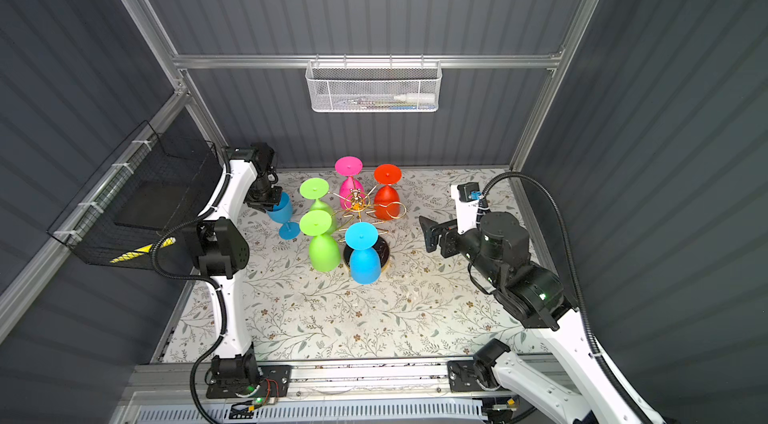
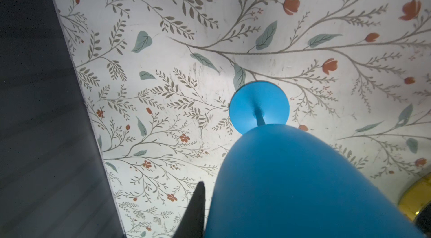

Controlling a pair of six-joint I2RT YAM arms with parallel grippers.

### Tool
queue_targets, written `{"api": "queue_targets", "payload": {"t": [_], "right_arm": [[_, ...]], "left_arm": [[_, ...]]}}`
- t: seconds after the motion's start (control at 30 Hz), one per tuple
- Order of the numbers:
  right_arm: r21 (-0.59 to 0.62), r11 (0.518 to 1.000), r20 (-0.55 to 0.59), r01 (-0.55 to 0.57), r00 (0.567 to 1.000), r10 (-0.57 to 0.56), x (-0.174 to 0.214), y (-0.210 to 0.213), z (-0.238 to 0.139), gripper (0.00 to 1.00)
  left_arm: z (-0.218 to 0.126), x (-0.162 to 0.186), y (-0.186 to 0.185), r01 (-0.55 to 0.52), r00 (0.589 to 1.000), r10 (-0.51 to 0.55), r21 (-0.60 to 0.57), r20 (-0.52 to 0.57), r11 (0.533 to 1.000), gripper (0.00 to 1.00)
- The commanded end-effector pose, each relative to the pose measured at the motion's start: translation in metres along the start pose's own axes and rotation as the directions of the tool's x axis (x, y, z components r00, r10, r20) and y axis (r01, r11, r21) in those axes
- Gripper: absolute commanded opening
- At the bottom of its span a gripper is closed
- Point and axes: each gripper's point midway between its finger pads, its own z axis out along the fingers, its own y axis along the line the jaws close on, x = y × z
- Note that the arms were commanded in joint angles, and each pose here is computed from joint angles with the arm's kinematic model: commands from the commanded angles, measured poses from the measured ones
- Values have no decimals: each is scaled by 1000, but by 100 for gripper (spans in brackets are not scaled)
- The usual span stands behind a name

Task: Take the wine glass off the wine glass rack
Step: 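Lower the cyan glass upright onto the table and open the left gripper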

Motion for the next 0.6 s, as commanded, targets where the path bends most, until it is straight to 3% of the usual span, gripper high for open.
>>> {"api": "queue_targets", "payload": {"t": [0.0,0.1,0.37,0.57], "right_arm": [[-7,1000,9,-8,1000,8,-3,1,-1,99],[-6,1000,8,-9,1000,9,-2,1,-1,99],[-19,1000,8,-20,1000,20,-6,4,-1,99],[-44,998,31,-40,999,42,-14,8,-5,99]], "left_arm": [[-1,0,0,5,1000,-5,21,-7,1000,33],[-8,-4,2,12,1000,-12,25,18,1000,44],[-31,-9,6,36,995,-39,38,90,999,58],[-60,-18,11,58,977,-70,64,201,996,67]]}}
